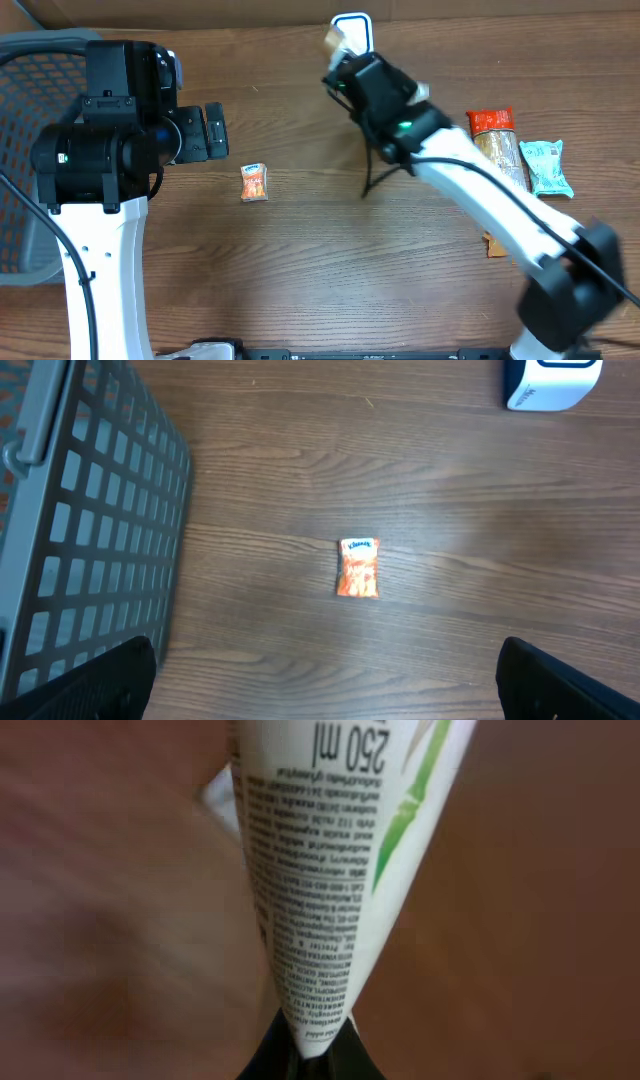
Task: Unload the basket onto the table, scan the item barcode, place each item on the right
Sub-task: 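Carry the white tube right and set it beside the spaghetti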
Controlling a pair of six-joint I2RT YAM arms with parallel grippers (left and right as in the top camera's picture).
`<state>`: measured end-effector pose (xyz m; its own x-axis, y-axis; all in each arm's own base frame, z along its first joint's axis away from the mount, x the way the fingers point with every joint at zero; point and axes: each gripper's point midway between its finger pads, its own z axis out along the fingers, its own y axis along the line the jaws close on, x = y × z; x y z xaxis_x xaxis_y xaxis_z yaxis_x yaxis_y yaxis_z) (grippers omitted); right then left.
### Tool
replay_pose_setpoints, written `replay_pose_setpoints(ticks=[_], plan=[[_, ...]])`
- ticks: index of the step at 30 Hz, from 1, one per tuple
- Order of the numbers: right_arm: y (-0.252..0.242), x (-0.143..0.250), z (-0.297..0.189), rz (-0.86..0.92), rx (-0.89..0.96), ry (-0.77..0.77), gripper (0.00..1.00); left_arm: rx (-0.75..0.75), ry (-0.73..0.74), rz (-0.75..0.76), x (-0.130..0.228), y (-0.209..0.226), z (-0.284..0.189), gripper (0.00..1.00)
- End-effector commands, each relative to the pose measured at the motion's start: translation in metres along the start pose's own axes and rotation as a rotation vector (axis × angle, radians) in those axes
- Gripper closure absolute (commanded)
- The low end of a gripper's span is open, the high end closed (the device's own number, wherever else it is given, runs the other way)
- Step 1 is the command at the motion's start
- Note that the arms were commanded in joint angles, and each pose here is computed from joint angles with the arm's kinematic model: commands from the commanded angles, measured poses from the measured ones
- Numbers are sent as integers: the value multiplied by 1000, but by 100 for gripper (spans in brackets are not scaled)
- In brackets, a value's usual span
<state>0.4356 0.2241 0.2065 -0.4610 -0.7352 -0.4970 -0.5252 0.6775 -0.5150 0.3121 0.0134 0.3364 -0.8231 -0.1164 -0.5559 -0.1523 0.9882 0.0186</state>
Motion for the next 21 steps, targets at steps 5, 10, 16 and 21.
replay_pose_setpoints(ticks=[5,10,16,21], plan=[[46,80,-29,416,-536,283,96,-8,-6,-10,-1,3,0,0],[52,150,-1,463,-548,488,96,-8,-6,-10,-2,3,0,0],[49,218,26,594,-522,612,96,-8,-6,-10,-1,3,0,0],[39,250,26,671,-510,674,75,-8,-6,-10,-2,3,0,0]])
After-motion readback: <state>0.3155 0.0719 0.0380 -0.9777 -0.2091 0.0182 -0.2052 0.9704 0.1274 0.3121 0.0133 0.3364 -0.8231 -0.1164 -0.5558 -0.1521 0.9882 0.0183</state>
